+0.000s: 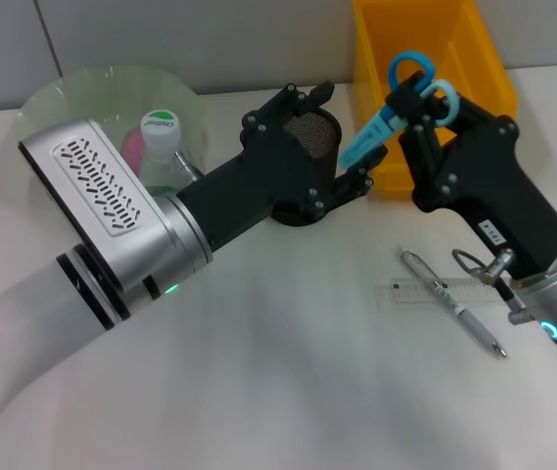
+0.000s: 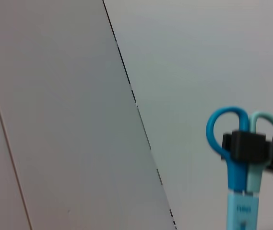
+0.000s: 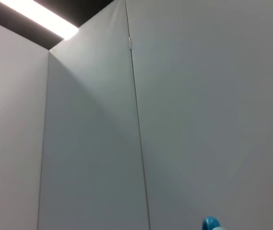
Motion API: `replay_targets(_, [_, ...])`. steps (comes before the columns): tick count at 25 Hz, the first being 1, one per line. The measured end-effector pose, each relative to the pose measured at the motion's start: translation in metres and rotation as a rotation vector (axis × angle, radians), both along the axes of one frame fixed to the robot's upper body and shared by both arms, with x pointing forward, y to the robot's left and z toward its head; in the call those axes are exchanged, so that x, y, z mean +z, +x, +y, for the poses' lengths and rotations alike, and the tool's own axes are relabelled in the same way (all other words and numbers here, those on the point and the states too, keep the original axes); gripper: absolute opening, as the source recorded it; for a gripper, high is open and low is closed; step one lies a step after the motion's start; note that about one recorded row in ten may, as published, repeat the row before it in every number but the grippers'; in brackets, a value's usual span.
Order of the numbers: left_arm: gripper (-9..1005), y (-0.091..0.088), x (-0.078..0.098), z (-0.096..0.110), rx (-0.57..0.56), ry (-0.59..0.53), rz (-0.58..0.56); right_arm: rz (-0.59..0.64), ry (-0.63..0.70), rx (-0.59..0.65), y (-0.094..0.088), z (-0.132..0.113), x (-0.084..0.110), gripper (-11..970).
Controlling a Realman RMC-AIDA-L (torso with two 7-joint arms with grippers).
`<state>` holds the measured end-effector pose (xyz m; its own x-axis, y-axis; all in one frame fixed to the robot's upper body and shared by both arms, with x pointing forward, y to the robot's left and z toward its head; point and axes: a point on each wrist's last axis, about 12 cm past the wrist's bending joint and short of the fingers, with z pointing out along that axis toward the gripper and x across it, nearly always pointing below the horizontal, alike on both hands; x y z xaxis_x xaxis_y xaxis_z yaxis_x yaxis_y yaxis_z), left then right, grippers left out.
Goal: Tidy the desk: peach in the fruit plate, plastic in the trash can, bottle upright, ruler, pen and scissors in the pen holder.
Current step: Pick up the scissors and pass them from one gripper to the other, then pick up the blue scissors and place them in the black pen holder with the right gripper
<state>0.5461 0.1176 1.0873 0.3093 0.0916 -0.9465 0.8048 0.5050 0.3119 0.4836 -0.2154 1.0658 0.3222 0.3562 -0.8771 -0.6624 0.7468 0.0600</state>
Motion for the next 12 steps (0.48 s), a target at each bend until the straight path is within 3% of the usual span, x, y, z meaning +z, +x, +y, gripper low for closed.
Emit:
replay_targets(4, [798, -0.001, -0.003, 0.001, 0.002, 0.008, 0.006, -0.027, 0.007, -0.022, 0.001, -0.005, 0.003, 88])
replay_targets(12, [798, -0.013, -0.020, 0.017, 0.047, 0.024, 0.057, -0.076, 0.003, -0.074, 0.016, -0.020, 0.013, 88])
